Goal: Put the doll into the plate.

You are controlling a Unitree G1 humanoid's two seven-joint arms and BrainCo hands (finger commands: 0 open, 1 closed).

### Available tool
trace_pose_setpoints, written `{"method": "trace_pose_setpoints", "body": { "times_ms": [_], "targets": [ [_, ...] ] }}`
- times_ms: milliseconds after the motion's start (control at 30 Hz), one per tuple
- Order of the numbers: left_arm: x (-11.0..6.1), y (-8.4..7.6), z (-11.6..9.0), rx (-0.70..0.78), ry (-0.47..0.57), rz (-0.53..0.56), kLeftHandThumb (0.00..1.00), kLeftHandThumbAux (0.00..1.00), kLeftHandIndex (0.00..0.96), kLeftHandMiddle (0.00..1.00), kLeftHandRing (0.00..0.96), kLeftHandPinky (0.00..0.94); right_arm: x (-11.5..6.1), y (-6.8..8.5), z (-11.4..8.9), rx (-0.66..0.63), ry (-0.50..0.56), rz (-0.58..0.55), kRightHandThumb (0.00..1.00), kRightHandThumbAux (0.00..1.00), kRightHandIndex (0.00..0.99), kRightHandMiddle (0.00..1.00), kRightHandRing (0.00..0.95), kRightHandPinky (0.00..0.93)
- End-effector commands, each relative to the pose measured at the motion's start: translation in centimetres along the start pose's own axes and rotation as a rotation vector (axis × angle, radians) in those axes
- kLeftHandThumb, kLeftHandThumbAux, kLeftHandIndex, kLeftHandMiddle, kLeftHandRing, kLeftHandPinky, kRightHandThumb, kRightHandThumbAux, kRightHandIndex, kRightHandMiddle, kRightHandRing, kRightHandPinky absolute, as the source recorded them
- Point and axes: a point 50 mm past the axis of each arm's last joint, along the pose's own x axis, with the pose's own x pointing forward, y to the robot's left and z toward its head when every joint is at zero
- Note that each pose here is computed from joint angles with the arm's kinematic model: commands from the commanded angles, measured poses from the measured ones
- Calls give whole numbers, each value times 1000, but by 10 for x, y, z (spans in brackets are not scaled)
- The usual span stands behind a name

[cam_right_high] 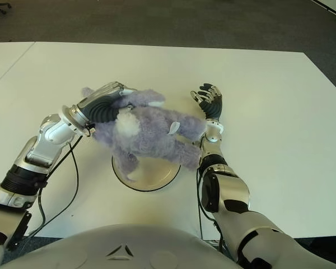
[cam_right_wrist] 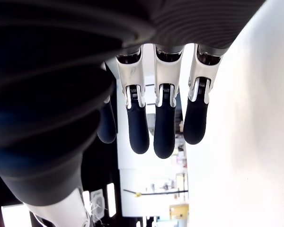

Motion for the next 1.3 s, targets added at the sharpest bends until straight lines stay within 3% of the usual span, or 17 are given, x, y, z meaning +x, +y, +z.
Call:
{"method": "trace_pose_setpoints", "body": {
  "times_ms": [33, 267, 433, 467, 500, 600, 733, 1100, 1133, 1300],
  "targets": [
    [-3, -17, -6, -50, 72, -159, 729, 694, 442, 806, 814, 790, -109, -32, -106, -20, 483, -105, 211, 844, 293, 338, 356, 356],
    [-2, -18, -9, -24, 69, -231, 717, 694, 433, 760, 790, 789, -109, -32, -106, -17, 489, -109, 218, 849, 287, 338, 358, 368],
    [-2, -19, -16, 29, 75, -220, 707, 692, 424, 738, 769, 785, -109, -31, -106, -13, 489, -110, 235, 859, 289, 346, 371, 396],
    [-2, -19, -17, 29, 77, -211, 703, 693, 419, 694, 708, 687, -109, -31, -106, -13, 490, -110, 225, 858, 286, 345, 371, 381],
    [-3, -20, -17, 27, 77, -206, 702, 694, 417, 682, 692, 662, -109, -31, -106, -13, 491, -109, 219, 859, 286, 345, 371, 378],
    [-3, -21, -18, 27, 75, -200, 702, 694, 417, 678, 687, 653, -109, -31, -106, -15, 490, -108, 215, 859, 285, 345, 371, 376],
    [-5, -22, -20, 29, 69, -193, 696, 695, 410, 570, 581, 583, -110, -31, -106, -20, 485, -103, 196, 856, 282, 343, 368, 378],
    [-10, -25, -22, 6, 45, -199, 688, 699, 404, 458, 492, 518, -110, -31, -106, -17, 485, -97, 176, 859, 284, 343, 367, 373],
    [-10, -25, -22, 3, 43, -203, 543, 533, 256, 412, 468, 493, -110, -30, -106, -17, 485, -97, 175, 857, 283, 342, 366, 373],
    [-12, -24, -22, -18, 30, -270, 464, 471, 165, 316, 394, 410, -110, -30, -106, -17, 488, -96, 176, 853, 281, 340, 362, 355]
  ]
}}
